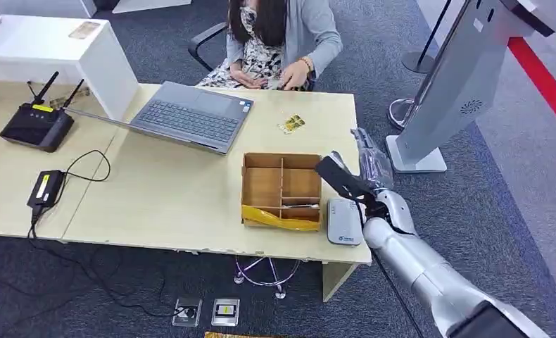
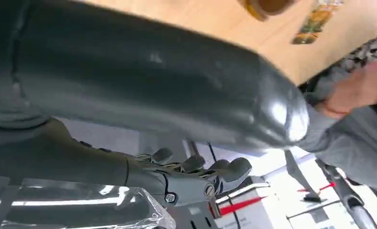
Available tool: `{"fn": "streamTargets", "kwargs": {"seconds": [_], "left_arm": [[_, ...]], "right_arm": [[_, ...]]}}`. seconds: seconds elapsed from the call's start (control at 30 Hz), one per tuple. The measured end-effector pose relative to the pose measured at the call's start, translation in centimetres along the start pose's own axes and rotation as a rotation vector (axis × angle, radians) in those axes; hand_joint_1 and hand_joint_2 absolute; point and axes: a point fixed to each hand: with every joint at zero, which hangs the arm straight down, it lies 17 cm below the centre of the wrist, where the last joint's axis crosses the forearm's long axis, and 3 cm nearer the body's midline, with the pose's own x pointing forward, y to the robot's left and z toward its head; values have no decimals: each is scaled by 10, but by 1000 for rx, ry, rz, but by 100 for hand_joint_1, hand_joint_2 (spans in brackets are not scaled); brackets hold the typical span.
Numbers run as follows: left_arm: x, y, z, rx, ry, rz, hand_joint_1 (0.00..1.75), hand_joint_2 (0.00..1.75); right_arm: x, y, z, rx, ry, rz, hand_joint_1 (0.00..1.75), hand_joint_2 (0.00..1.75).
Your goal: Pass the card to the sensor for recognition and then transmit it.
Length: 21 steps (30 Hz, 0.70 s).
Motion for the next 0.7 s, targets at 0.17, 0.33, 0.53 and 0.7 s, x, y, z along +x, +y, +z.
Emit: {"fn": "streamTargets", "kwargs": {"seconds": [0.17, 0.33, 0.53, 0.7], "left_arm": [[-12, 5, -3, 12, 67, 46, 0, 0], [-13, 14, -7, 37, 90, 69, 0, 0], [-27, 19, -8, 50, 189, 138, 0, 0], [-30, 16, -7, 46, 201, 154, 0, 0]], "right_arm": [[-25, -4, 22, 17, 67, -11, 0, 0], [-26, -24, 37, -14, 64, -27, 0, 0], [-11, -35, 56, -15, 26, -26, 0, 175], [11, -33, 69, 3, -23, -74, 0, 175]]}}
